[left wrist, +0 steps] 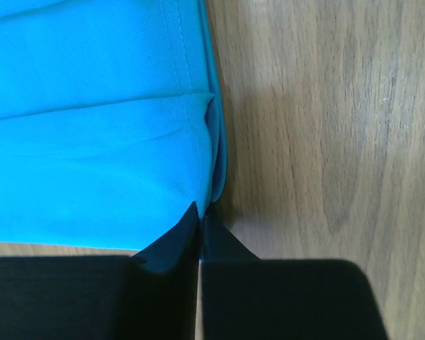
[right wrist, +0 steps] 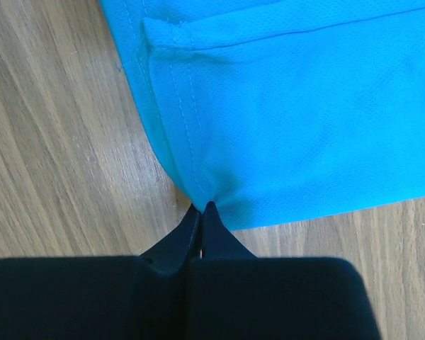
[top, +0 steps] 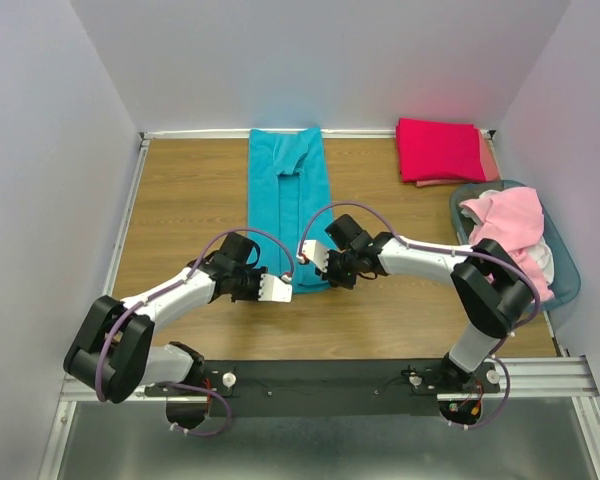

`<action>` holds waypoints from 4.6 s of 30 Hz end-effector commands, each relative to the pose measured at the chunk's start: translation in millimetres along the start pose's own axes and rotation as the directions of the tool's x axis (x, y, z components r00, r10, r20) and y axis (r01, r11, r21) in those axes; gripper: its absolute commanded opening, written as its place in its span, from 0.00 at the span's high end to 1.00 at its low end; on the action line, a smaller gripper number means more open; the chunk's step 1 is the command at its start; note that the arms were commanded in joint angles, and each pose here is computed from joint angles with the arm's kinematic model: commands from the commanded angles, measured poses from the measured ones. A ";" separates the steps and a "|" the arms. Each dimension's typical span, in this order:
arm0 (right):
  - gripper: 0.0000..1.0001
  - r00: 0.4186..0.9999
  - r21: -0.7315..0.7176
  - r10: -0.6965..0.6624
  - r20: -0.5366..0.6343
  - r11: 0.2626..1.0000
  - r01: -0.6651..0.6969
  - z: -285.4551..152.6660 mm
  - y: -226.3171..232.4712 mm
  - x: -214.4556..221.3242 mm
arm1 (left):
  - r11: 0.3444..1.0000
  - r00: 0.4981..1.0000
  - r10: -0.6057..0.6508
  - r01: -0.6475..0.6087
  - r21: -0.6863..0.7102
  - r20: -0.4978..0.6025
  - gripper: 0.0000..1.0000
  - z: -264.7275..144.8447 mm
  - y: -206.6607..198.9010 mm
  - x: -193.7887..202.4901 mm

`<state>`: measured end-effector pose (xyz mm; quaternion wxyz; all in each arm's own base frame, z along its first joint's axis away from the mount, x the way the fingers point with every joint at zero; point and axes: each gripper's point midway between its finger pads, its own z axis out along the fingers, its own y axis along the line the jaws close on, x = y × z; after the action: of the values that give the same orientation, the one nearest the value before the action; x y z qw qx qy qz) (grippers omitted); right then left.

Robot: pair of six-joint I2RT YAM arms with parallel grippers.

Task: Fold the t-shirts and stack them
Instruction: Grab the bottom of the folded rectangular tshirt with both arms, then fold the folded rectangular tshirt in 1/3 of the way

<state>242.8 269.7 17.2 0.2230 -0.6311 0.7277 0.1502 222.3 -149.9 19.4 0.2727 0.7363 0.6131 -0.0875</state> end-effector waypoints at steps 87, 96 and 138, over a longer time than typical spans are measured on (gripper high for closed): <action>0.62 0.998 0.203 -0.031 -0.056 0.978 0.042 -13.5 -250.0 -27.0 | 0.990 0.998 0.053 -0.049 -0.135 0.030 0.60 -6.0 272.6 24.0; 0.43 0.942 0.275 0.238 0.236 0.913 -0.300 -94.4 -268.6 -89.4 | 0.958 0.978 -0.072 0.123 -0.258 0.198 0.47 -78.6 283.6 -11.1; 0.39 0.271 -0.599 0.929 -0.250 0.071 -0.798 34.2 -55.1 -23.1 | 0.088 0.016 -0.994 0.723 0.685 0.111 0.39 56.9 81.2 -12.9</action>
<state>309.8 317.0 34.8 -0.0541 -0.1061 0.8186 0.5619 318.9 -217.5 45.5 0.1732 0.1926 0.7498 -0.6088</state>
